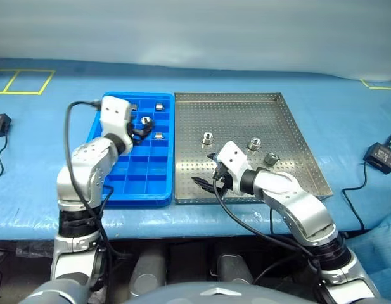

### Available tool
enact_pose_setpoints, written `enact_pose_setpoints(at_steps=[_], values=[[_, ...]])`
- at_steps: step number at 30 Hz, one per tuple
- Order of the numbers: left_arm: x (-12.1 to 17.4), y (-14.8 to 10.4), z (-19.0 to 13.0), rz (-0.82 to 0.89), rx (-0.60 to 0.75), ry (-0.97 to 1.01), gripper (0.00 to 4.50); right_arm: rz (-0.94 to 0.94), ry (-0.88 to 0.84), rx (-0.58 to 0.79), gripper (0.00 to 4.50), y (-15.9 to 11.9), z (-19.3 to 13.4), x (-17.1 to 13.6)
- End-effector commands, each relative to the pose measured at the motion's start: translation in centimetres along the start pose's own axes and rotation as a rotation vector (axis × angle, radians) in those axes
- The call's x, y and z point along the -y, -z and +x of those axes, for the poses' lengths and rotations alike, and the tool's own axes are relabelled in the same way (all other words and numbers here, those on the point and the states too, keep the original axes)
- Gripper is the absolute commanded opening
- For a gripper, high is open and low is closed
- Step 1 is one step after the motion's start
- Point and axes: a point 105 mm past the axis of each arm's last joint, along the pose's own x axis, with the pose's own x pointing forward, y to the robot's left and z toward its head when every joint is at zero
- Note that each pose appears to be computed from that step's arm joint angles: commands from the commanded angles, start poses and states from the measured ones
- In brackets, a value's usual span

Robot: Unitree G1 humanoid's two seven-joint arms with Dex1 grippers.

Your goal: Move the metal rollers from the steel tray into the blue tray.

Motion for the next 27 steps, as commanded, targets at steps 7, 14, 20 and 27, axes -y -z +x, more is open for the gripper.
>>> enact_pose_setpoints(at_steps=[7,14,20,27], values=[[1.9,0.3,6.0,0.176,-0.125,0.164,3.37,-0.012,0.052,0.038,4.50,-0.7,-0.4,-0.1],[1.8,1.9,8.9,0.133,-0.207,0.172,3.37,0.010,0.073,0.040,4.50,-0.4,-0.9,-0.8],[2.1,2.9,9.8,0.095,-0.240,0.187,3.37,0.020,0.096,0.035,4.50,-0.2,-1.3,-0.8],[1.9,4.3,10.3,0.095,-0.288,0.160,3.37,0.026,0.102,0.032,4.50,-0.1,-1.5,-1.0]])
